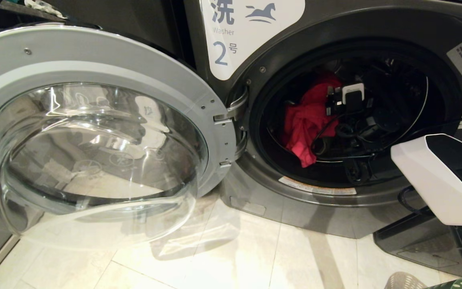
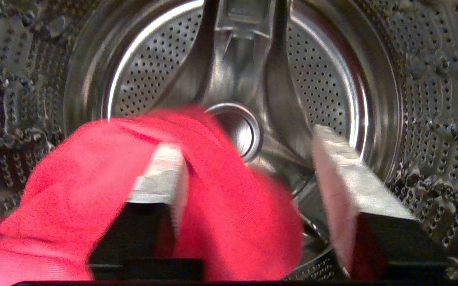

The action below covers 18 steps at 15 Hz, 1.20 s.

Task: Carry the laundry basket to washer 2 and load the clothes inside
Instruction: Place the clothes into the washing machine

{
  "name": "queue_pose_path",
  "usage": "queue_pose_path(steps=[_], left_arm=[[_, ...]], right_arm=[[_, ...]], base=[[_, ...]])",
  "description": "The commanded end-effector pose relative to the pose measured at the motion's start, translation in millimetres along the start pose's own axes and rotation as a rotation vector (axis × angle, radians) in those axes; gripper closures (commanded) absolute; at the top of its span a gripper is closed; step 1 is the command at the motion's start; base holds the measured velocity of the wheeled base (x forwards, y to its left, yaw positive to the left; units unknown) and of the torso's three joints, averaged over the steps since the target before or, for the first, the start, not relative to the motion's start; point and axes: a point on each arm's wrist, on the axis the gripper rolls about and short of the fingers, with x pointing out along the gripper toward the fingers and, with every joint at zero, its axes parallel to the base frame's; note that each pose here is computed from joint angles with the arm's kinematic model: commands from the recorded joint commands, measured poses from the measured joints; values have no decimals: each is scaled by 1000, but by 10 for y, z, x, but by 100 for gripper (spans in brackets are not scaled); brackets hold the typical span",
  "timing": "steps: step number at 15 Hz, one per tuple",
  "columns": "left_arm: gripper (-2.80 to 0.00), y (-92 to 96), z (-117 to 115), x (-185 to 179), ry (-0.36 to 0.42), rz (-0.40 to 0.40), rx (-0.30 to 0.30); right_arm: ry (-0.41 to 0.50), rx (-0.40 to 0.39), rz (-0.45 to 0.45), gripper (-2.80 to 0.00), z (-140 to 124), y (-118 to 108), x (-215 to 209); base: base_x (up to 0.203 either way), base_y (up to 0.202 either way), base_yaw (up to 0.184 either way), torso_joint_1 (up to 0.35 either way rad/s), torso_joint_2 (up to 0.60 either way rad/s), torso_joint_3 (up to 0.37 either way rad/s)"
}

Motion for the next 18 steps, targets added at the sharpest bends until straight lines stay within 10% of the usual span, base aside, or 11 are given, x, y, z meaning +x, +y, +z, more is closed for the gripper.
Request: queue_pose_path(steps=[1, 8, 18], left_arm=[[0, 0, 0, 0, 0, 0, 0], [0, 0, 0, 0, 0, 0, 0], [0, 0, 0, 0, 0, 0, 0]], right_arm=[[1, -4, 0, -280, -28, 9, -17], [375, 39, 176, -280, -643, 144, -736], [396, 228, 326, -280, 660, -299, -989]], base=[[0, 0, 0, 0, 0, 0], [0, 0, 0, 0, 0, 0], [0, 0, 0, 0, 0, 0]])
